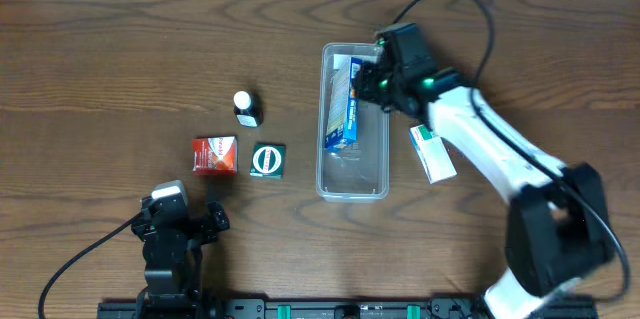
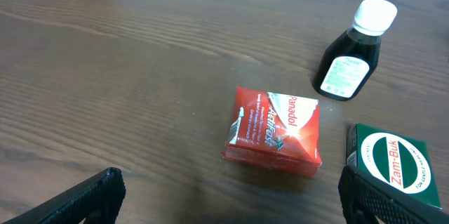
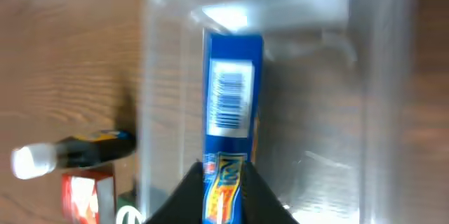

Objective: Pack container
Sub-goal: 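Lift blue box with right gripper and lower it into container, then move right gripper to white-green Panadol box and grasp it, then place white-green box into container beside blue box, release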

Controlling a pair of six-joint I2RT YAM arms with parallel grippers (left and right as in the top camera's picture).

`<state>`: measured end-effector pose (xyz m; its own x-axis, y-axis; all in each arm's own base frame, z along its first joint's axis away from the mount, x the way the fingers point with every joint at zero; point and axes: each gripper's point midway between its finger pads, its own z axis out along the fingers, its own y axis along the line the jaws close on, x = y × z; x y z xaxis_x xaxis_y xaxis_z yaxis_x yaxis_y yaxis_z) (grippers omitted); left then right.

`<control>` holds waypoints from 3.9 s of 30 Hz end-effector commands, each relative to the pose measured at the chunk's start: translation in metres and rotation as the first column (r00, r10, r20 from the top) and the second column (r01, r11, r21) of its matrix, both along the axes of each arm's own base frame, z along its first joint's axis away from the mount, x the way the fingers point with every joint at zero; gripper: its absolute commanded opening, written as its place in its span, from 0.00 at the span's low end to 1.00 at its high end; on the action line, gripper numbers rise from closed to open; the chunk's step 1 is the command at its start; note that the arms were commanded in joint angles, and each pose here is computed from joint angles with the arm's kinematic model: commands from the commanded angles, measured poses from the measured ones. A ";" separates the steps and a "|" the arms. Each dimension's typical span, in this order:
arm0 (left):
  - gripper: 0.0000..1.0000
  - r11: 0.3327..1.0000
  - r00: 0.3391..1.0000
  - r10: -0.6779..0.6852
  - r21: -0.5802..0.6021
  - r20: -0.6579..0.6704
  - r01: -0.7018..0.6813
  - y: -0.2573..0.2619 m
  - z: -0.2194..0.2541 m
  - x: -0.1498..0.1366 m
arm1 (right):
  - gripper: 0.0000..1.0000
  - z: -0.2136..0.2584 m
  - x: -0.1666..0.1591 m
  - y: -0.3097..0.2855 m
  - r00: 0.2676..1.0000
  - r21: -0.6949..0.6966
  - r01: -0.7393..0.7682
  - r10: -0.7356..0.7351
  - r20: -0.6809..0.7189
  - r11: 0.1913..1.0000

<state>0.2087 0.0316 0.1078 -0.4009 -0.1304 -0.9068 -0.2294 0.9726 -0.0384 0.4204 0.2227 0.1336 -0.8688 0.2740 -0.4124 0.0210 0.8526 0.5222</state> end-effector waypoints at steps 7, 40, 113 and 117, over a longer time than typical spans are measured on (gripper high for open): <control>0.98 1.000 1.000 0.010 -0.002 -0.010 -0.010 0.002 -0.007 0.000 | 0.08 0.089 -0.023 -0.047 0.975 -0.158 0.061 -0.025 0.222 0.986; 0.98 1.000 1.000 0.010 -0.002 -0.010 -0.010 0.002 -0.007 0.000 | 0.95 -0.036 -0.078 -0.149 0.957 -0.406 -0.280 0.217 -0.195 0.870; 0.98 1.000 1.000 0.010 -0.002 -0.010 -0.010 0.002 -0.007 0.000 | 0.27 -0.012 -0.030 0.039 0.959 -0.114 -0.203 0.221 0.175 0.972; 0.98 1.000 1.000 0.010 -0.002 -0.010 -0.010 0.002 -0.007 0.000 | 0.22 -0.024 -0.039 0.049 0.960 -0.140 -0.217 0.237 0.148 0.966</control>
